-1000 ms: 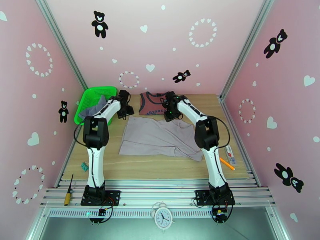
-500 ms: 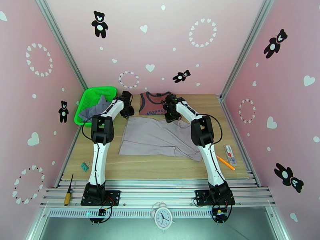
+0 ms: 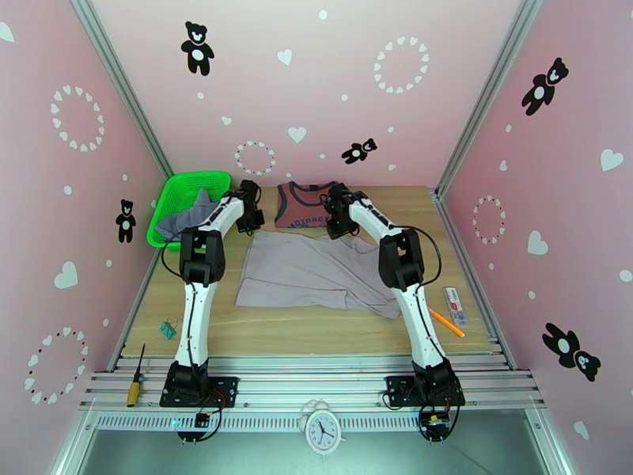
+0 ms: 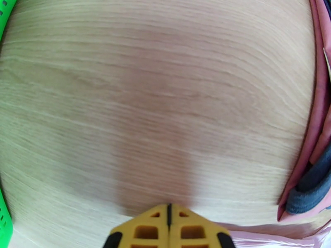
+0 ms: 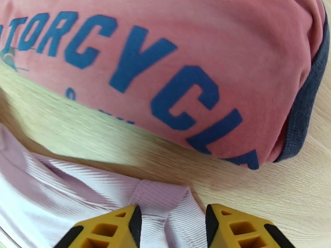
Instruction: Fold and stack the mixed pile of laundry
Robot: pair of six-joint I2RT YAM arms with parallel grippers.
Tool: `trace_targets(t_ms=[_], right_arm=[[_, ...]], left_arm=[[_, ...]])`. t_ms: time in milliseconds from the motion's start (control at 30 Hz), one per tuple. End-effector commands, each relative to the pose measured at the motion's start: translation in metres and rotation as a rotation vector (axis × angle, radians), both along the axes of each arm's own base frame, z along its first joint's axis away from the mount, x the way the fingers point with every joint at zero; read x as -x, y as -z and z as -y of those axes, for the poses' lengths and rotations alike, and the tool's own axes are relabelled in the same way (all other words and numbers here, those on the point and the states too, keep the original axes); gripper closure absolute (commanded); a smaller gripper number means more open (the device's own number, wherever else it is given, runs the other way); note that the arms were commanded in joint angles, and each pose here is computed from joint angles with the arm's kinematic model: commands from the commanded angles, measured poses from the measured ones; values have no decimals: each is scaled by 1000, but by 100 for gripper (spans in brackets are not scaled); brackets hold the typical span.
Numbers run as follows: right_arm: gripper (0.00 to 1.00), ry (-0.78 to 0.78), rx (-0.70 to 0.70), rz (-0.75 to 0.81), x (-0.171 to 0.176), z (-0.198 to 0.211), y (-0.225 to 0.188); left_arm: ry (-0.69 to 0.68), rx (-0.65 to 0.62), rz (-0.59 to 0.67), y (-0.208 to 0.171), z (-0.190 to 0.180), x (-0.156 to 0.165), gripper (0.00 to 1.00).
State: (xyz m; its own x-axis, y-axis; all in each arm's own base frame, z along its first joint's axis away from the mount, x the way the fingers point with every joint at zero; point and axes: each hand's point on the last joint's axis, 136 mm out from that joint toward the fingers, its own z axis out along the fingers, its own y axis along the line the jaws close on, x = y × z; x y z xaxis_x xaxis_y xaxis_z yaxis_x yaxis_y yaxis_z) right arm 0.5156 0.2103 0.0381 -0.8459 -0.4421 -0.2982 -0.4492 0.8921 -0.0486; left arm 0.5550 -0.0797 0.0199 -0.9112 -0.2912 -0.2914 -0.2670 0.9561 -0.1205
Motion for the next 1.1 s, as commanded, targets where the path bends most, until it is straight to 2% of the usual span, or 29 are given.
trace_targets(t_ms=[0, 167, 367, 500, 800, 1067], right_arm=[[54, -30, -48, -10, -4, -8, -1], [62, -5, -103, -70, -4, -16, 26], [83, 24, -159, -126, -1, -16, 41], [100, 29, -168, -108, -3, -16, 32], [100, 21, -230, 22, -17, -23, -33], [100, 21, -251, 80, -11, -20, -68]], left_arm=[[32, 10, -72, 29, 6, 12, 100], [51, 28, -60, 29, 10, 11, 100], [77, 39, -7, 13, 13, 8, 100], [80, 53, 39, -4, 15, 3, 100], [80, 97, 186, -73, 19, 0, 100], [74, 64, 266, -120, 9, 20, 100]])
